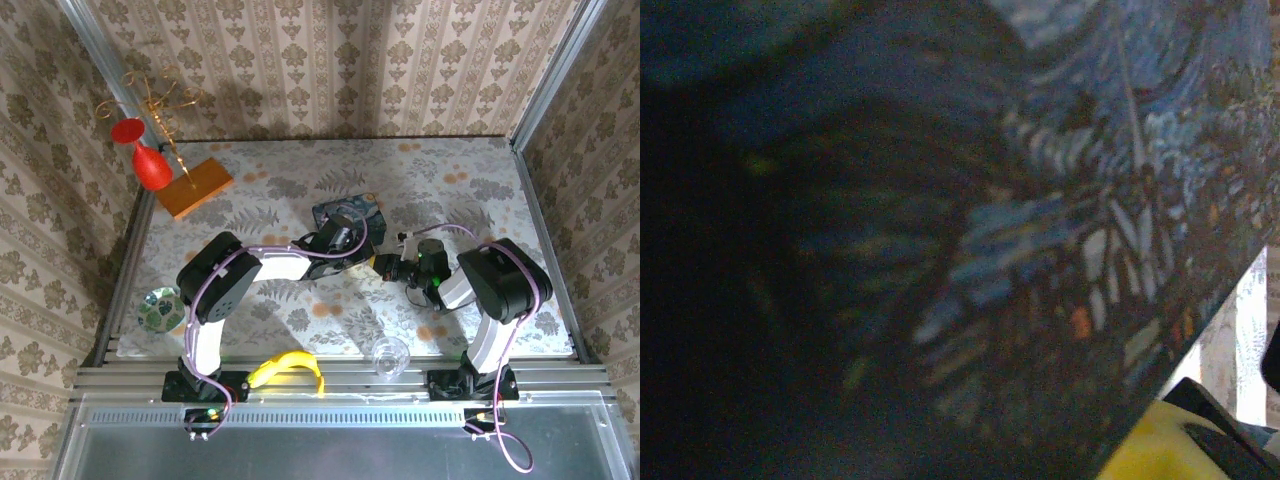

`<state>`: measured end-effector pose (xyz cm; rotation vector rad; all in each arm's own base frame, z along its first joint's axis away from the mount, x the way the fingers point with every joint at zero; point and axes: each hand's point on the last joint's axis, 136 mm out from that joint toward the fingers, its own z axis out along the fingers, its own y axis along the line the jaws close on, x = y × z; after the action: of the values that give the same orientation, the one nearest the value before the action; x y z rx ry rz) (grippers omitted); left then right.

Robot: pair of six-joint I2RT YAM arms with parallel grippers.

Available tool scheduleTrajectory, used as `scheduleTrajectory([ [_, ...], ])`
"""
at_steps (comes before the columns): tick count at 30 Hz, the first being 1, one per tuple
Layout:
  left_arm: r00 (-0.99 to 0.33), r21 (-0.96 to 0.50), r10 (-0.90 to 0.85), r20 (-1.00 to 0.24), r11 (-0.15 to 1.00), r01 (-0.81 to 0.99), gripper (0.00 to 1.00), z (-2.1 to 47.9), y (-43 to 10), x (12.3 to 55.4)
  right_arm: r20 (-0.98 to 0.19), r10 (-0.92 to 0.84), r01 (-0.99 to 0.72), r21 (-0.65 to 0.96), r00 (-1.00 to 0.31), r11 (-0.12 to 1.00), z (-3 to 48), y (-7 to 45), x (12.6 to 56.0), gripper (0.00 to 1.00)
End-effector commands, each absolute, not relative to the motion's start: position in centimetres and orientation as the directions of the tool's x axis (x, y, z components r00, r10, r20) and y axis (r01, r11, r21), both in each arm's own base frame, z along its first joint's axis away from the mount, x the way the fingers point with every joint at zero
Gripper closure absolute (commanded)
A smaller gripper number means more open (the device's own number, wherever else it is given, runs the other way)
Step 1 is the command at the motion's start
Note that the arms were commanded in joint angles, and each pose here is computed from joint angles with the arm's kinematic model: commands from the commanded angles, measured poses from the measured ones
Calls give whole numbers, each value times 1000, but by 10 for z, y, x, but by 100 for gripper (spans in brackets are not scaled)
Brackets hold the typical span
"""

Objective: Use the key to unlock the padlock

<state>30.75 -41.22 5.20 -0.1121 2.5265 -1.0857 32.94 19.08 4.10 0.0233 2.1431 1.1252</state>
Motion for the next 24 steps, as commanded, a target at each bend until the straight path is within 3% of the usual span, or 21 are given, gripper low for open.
scheduleTrajectory([
  [1,-925,-762,-222,-307,640,100,87,78,-421,301,-607,335,-354,738,-721,575,58,197,337,100],
  [13,-907,-794,-288,-306,603,76,87,92,-415,315,-567,340,-290,744,-750,601,32,185,322,100],
  [24,-905,-808,-306,-297,585,67,87,101,-414,318,-568,311,-335,757,-762,561,30,188,305,100],
])
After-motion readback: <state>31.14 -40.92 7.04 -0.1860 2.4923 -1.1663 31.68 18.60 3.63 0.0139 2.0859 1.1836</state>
